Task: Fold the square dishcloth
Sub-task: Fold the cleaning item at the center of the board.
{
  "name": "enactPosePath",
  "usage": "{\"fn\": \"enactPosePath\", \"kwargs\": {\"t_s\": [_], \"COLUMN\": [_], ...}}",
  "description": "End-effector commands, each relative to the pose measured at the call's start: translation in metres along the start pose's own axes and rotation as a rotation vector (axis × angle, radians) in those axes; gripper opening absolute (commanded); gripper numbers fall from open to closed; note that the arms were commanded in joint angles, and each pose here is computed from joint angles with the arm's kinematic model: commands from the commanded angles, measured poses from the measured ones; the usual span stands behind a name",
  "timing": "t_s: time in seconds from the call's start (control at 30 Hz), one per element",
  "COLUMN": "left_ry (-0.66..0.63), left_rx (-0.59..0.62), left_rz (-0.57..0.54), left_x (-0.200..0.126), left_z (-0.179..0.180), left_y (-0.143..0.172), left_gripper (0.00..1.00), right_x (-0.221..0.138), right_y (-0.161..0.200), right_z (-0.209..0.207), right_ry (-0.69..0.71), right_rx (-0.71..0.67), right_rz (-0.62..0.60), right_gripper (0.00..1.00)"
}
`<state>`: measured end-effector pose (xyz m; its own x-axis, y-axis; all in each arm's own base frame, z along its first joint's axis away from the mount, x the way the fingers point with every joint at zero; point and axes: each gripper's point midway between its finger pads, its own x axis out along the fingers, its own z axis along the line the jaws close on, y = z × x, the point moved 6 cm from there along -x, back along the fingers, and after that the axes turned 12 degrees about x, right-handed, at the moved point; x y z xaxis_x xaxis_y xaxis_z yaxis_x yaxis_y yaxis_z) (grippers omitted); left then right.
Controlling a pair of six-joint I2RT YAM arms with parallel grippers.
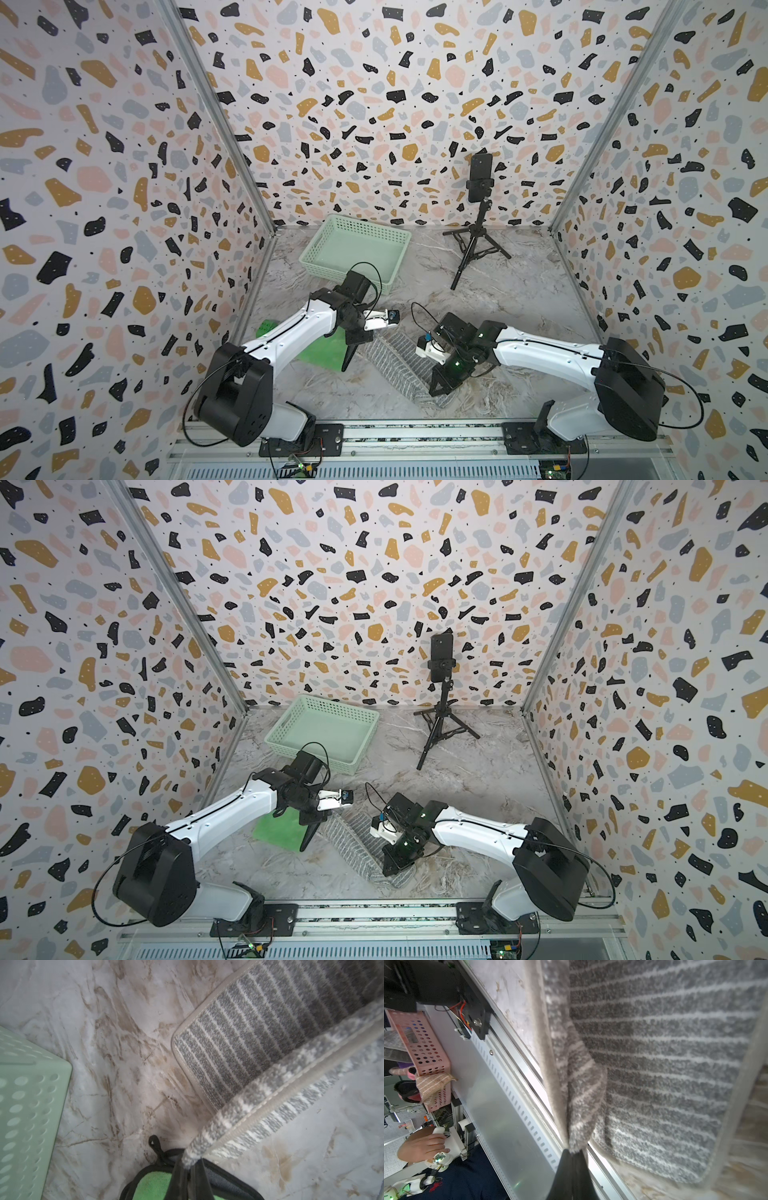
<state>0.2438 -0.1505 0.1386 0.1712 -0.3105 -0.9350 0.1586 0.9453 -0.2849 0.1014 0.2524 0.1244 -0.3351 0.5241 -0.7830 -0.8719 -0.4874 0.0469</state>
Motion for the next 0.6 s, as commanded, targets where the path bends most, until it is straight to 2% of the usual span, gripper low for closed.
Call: {"fn": "enactPosePath", "kwargs": {"t_s": [0.0, 0.2, 0.23, 0.3, 0.37, 0.43, 0.5, 0.53, 0.57], "left_ry": [-0.049, -0.128, -0.142, -0.191, -0.243, -0.272, -0.289, -0.281, -0.272], "left_rx": [0.006, 0.005, 0.007, 0.006, -0.01, -0.025, -0.015, -0.004, 0.005], "left_rz": [0.008, -0.001, 0.006, 0.039, 0.06, 0.058, 0.047, 0.045, 0.046], "left_x": [0.003, 0.012, 0.013, 0.017, 0.016, 0.007, -0.003, -0.006, -0.01], "left_z": [0.01, 0.014, 0.015, 0.019, 0.023, 0.023, 0.017, 0.011, 0.006], "left_y": [-0.008, -0.02, -0.021, -0.02, -0.019, -0.019, -0.018, -0.017, -0.015], "left_gripper": [0.04, 0.21, 0.24, 0.38, 0.56, 0.66, 0.71, 0.73, 0.74], "right_x": [-0.005, -0.006, -0.006, -0.006, -0.008, -0.012, -0.019, -0.022, -0.026], "right_y": [0.006, 0.015, 0.015, 0.013, 0.009, 0.003, 0.0, -0.001, -0.001], "right_z": [0.0, -0.004, -0.005, -0.01, -0.019, -0.033, -0.049, -0.055, -0.062], "right_ry": [-0.042, -0.089, -0.092, -0.08, -0.052, -0.002, 0.102, 0.153, 0.219], "right_rx": [0.025, 0.057, 0.064, 0.083, 0.123, 0.179, 0.222, 0.232, 0.243], "right_rz": [-0.047, -0.089, -0.097, -0.109, -0.138, -0.184, -0.229, -0.252, -0.273], "right_gripper": [0.0, 0.0, 0.03, 0.13, 0.15, 0.14, 0.12, 0.14, 0.2]}}
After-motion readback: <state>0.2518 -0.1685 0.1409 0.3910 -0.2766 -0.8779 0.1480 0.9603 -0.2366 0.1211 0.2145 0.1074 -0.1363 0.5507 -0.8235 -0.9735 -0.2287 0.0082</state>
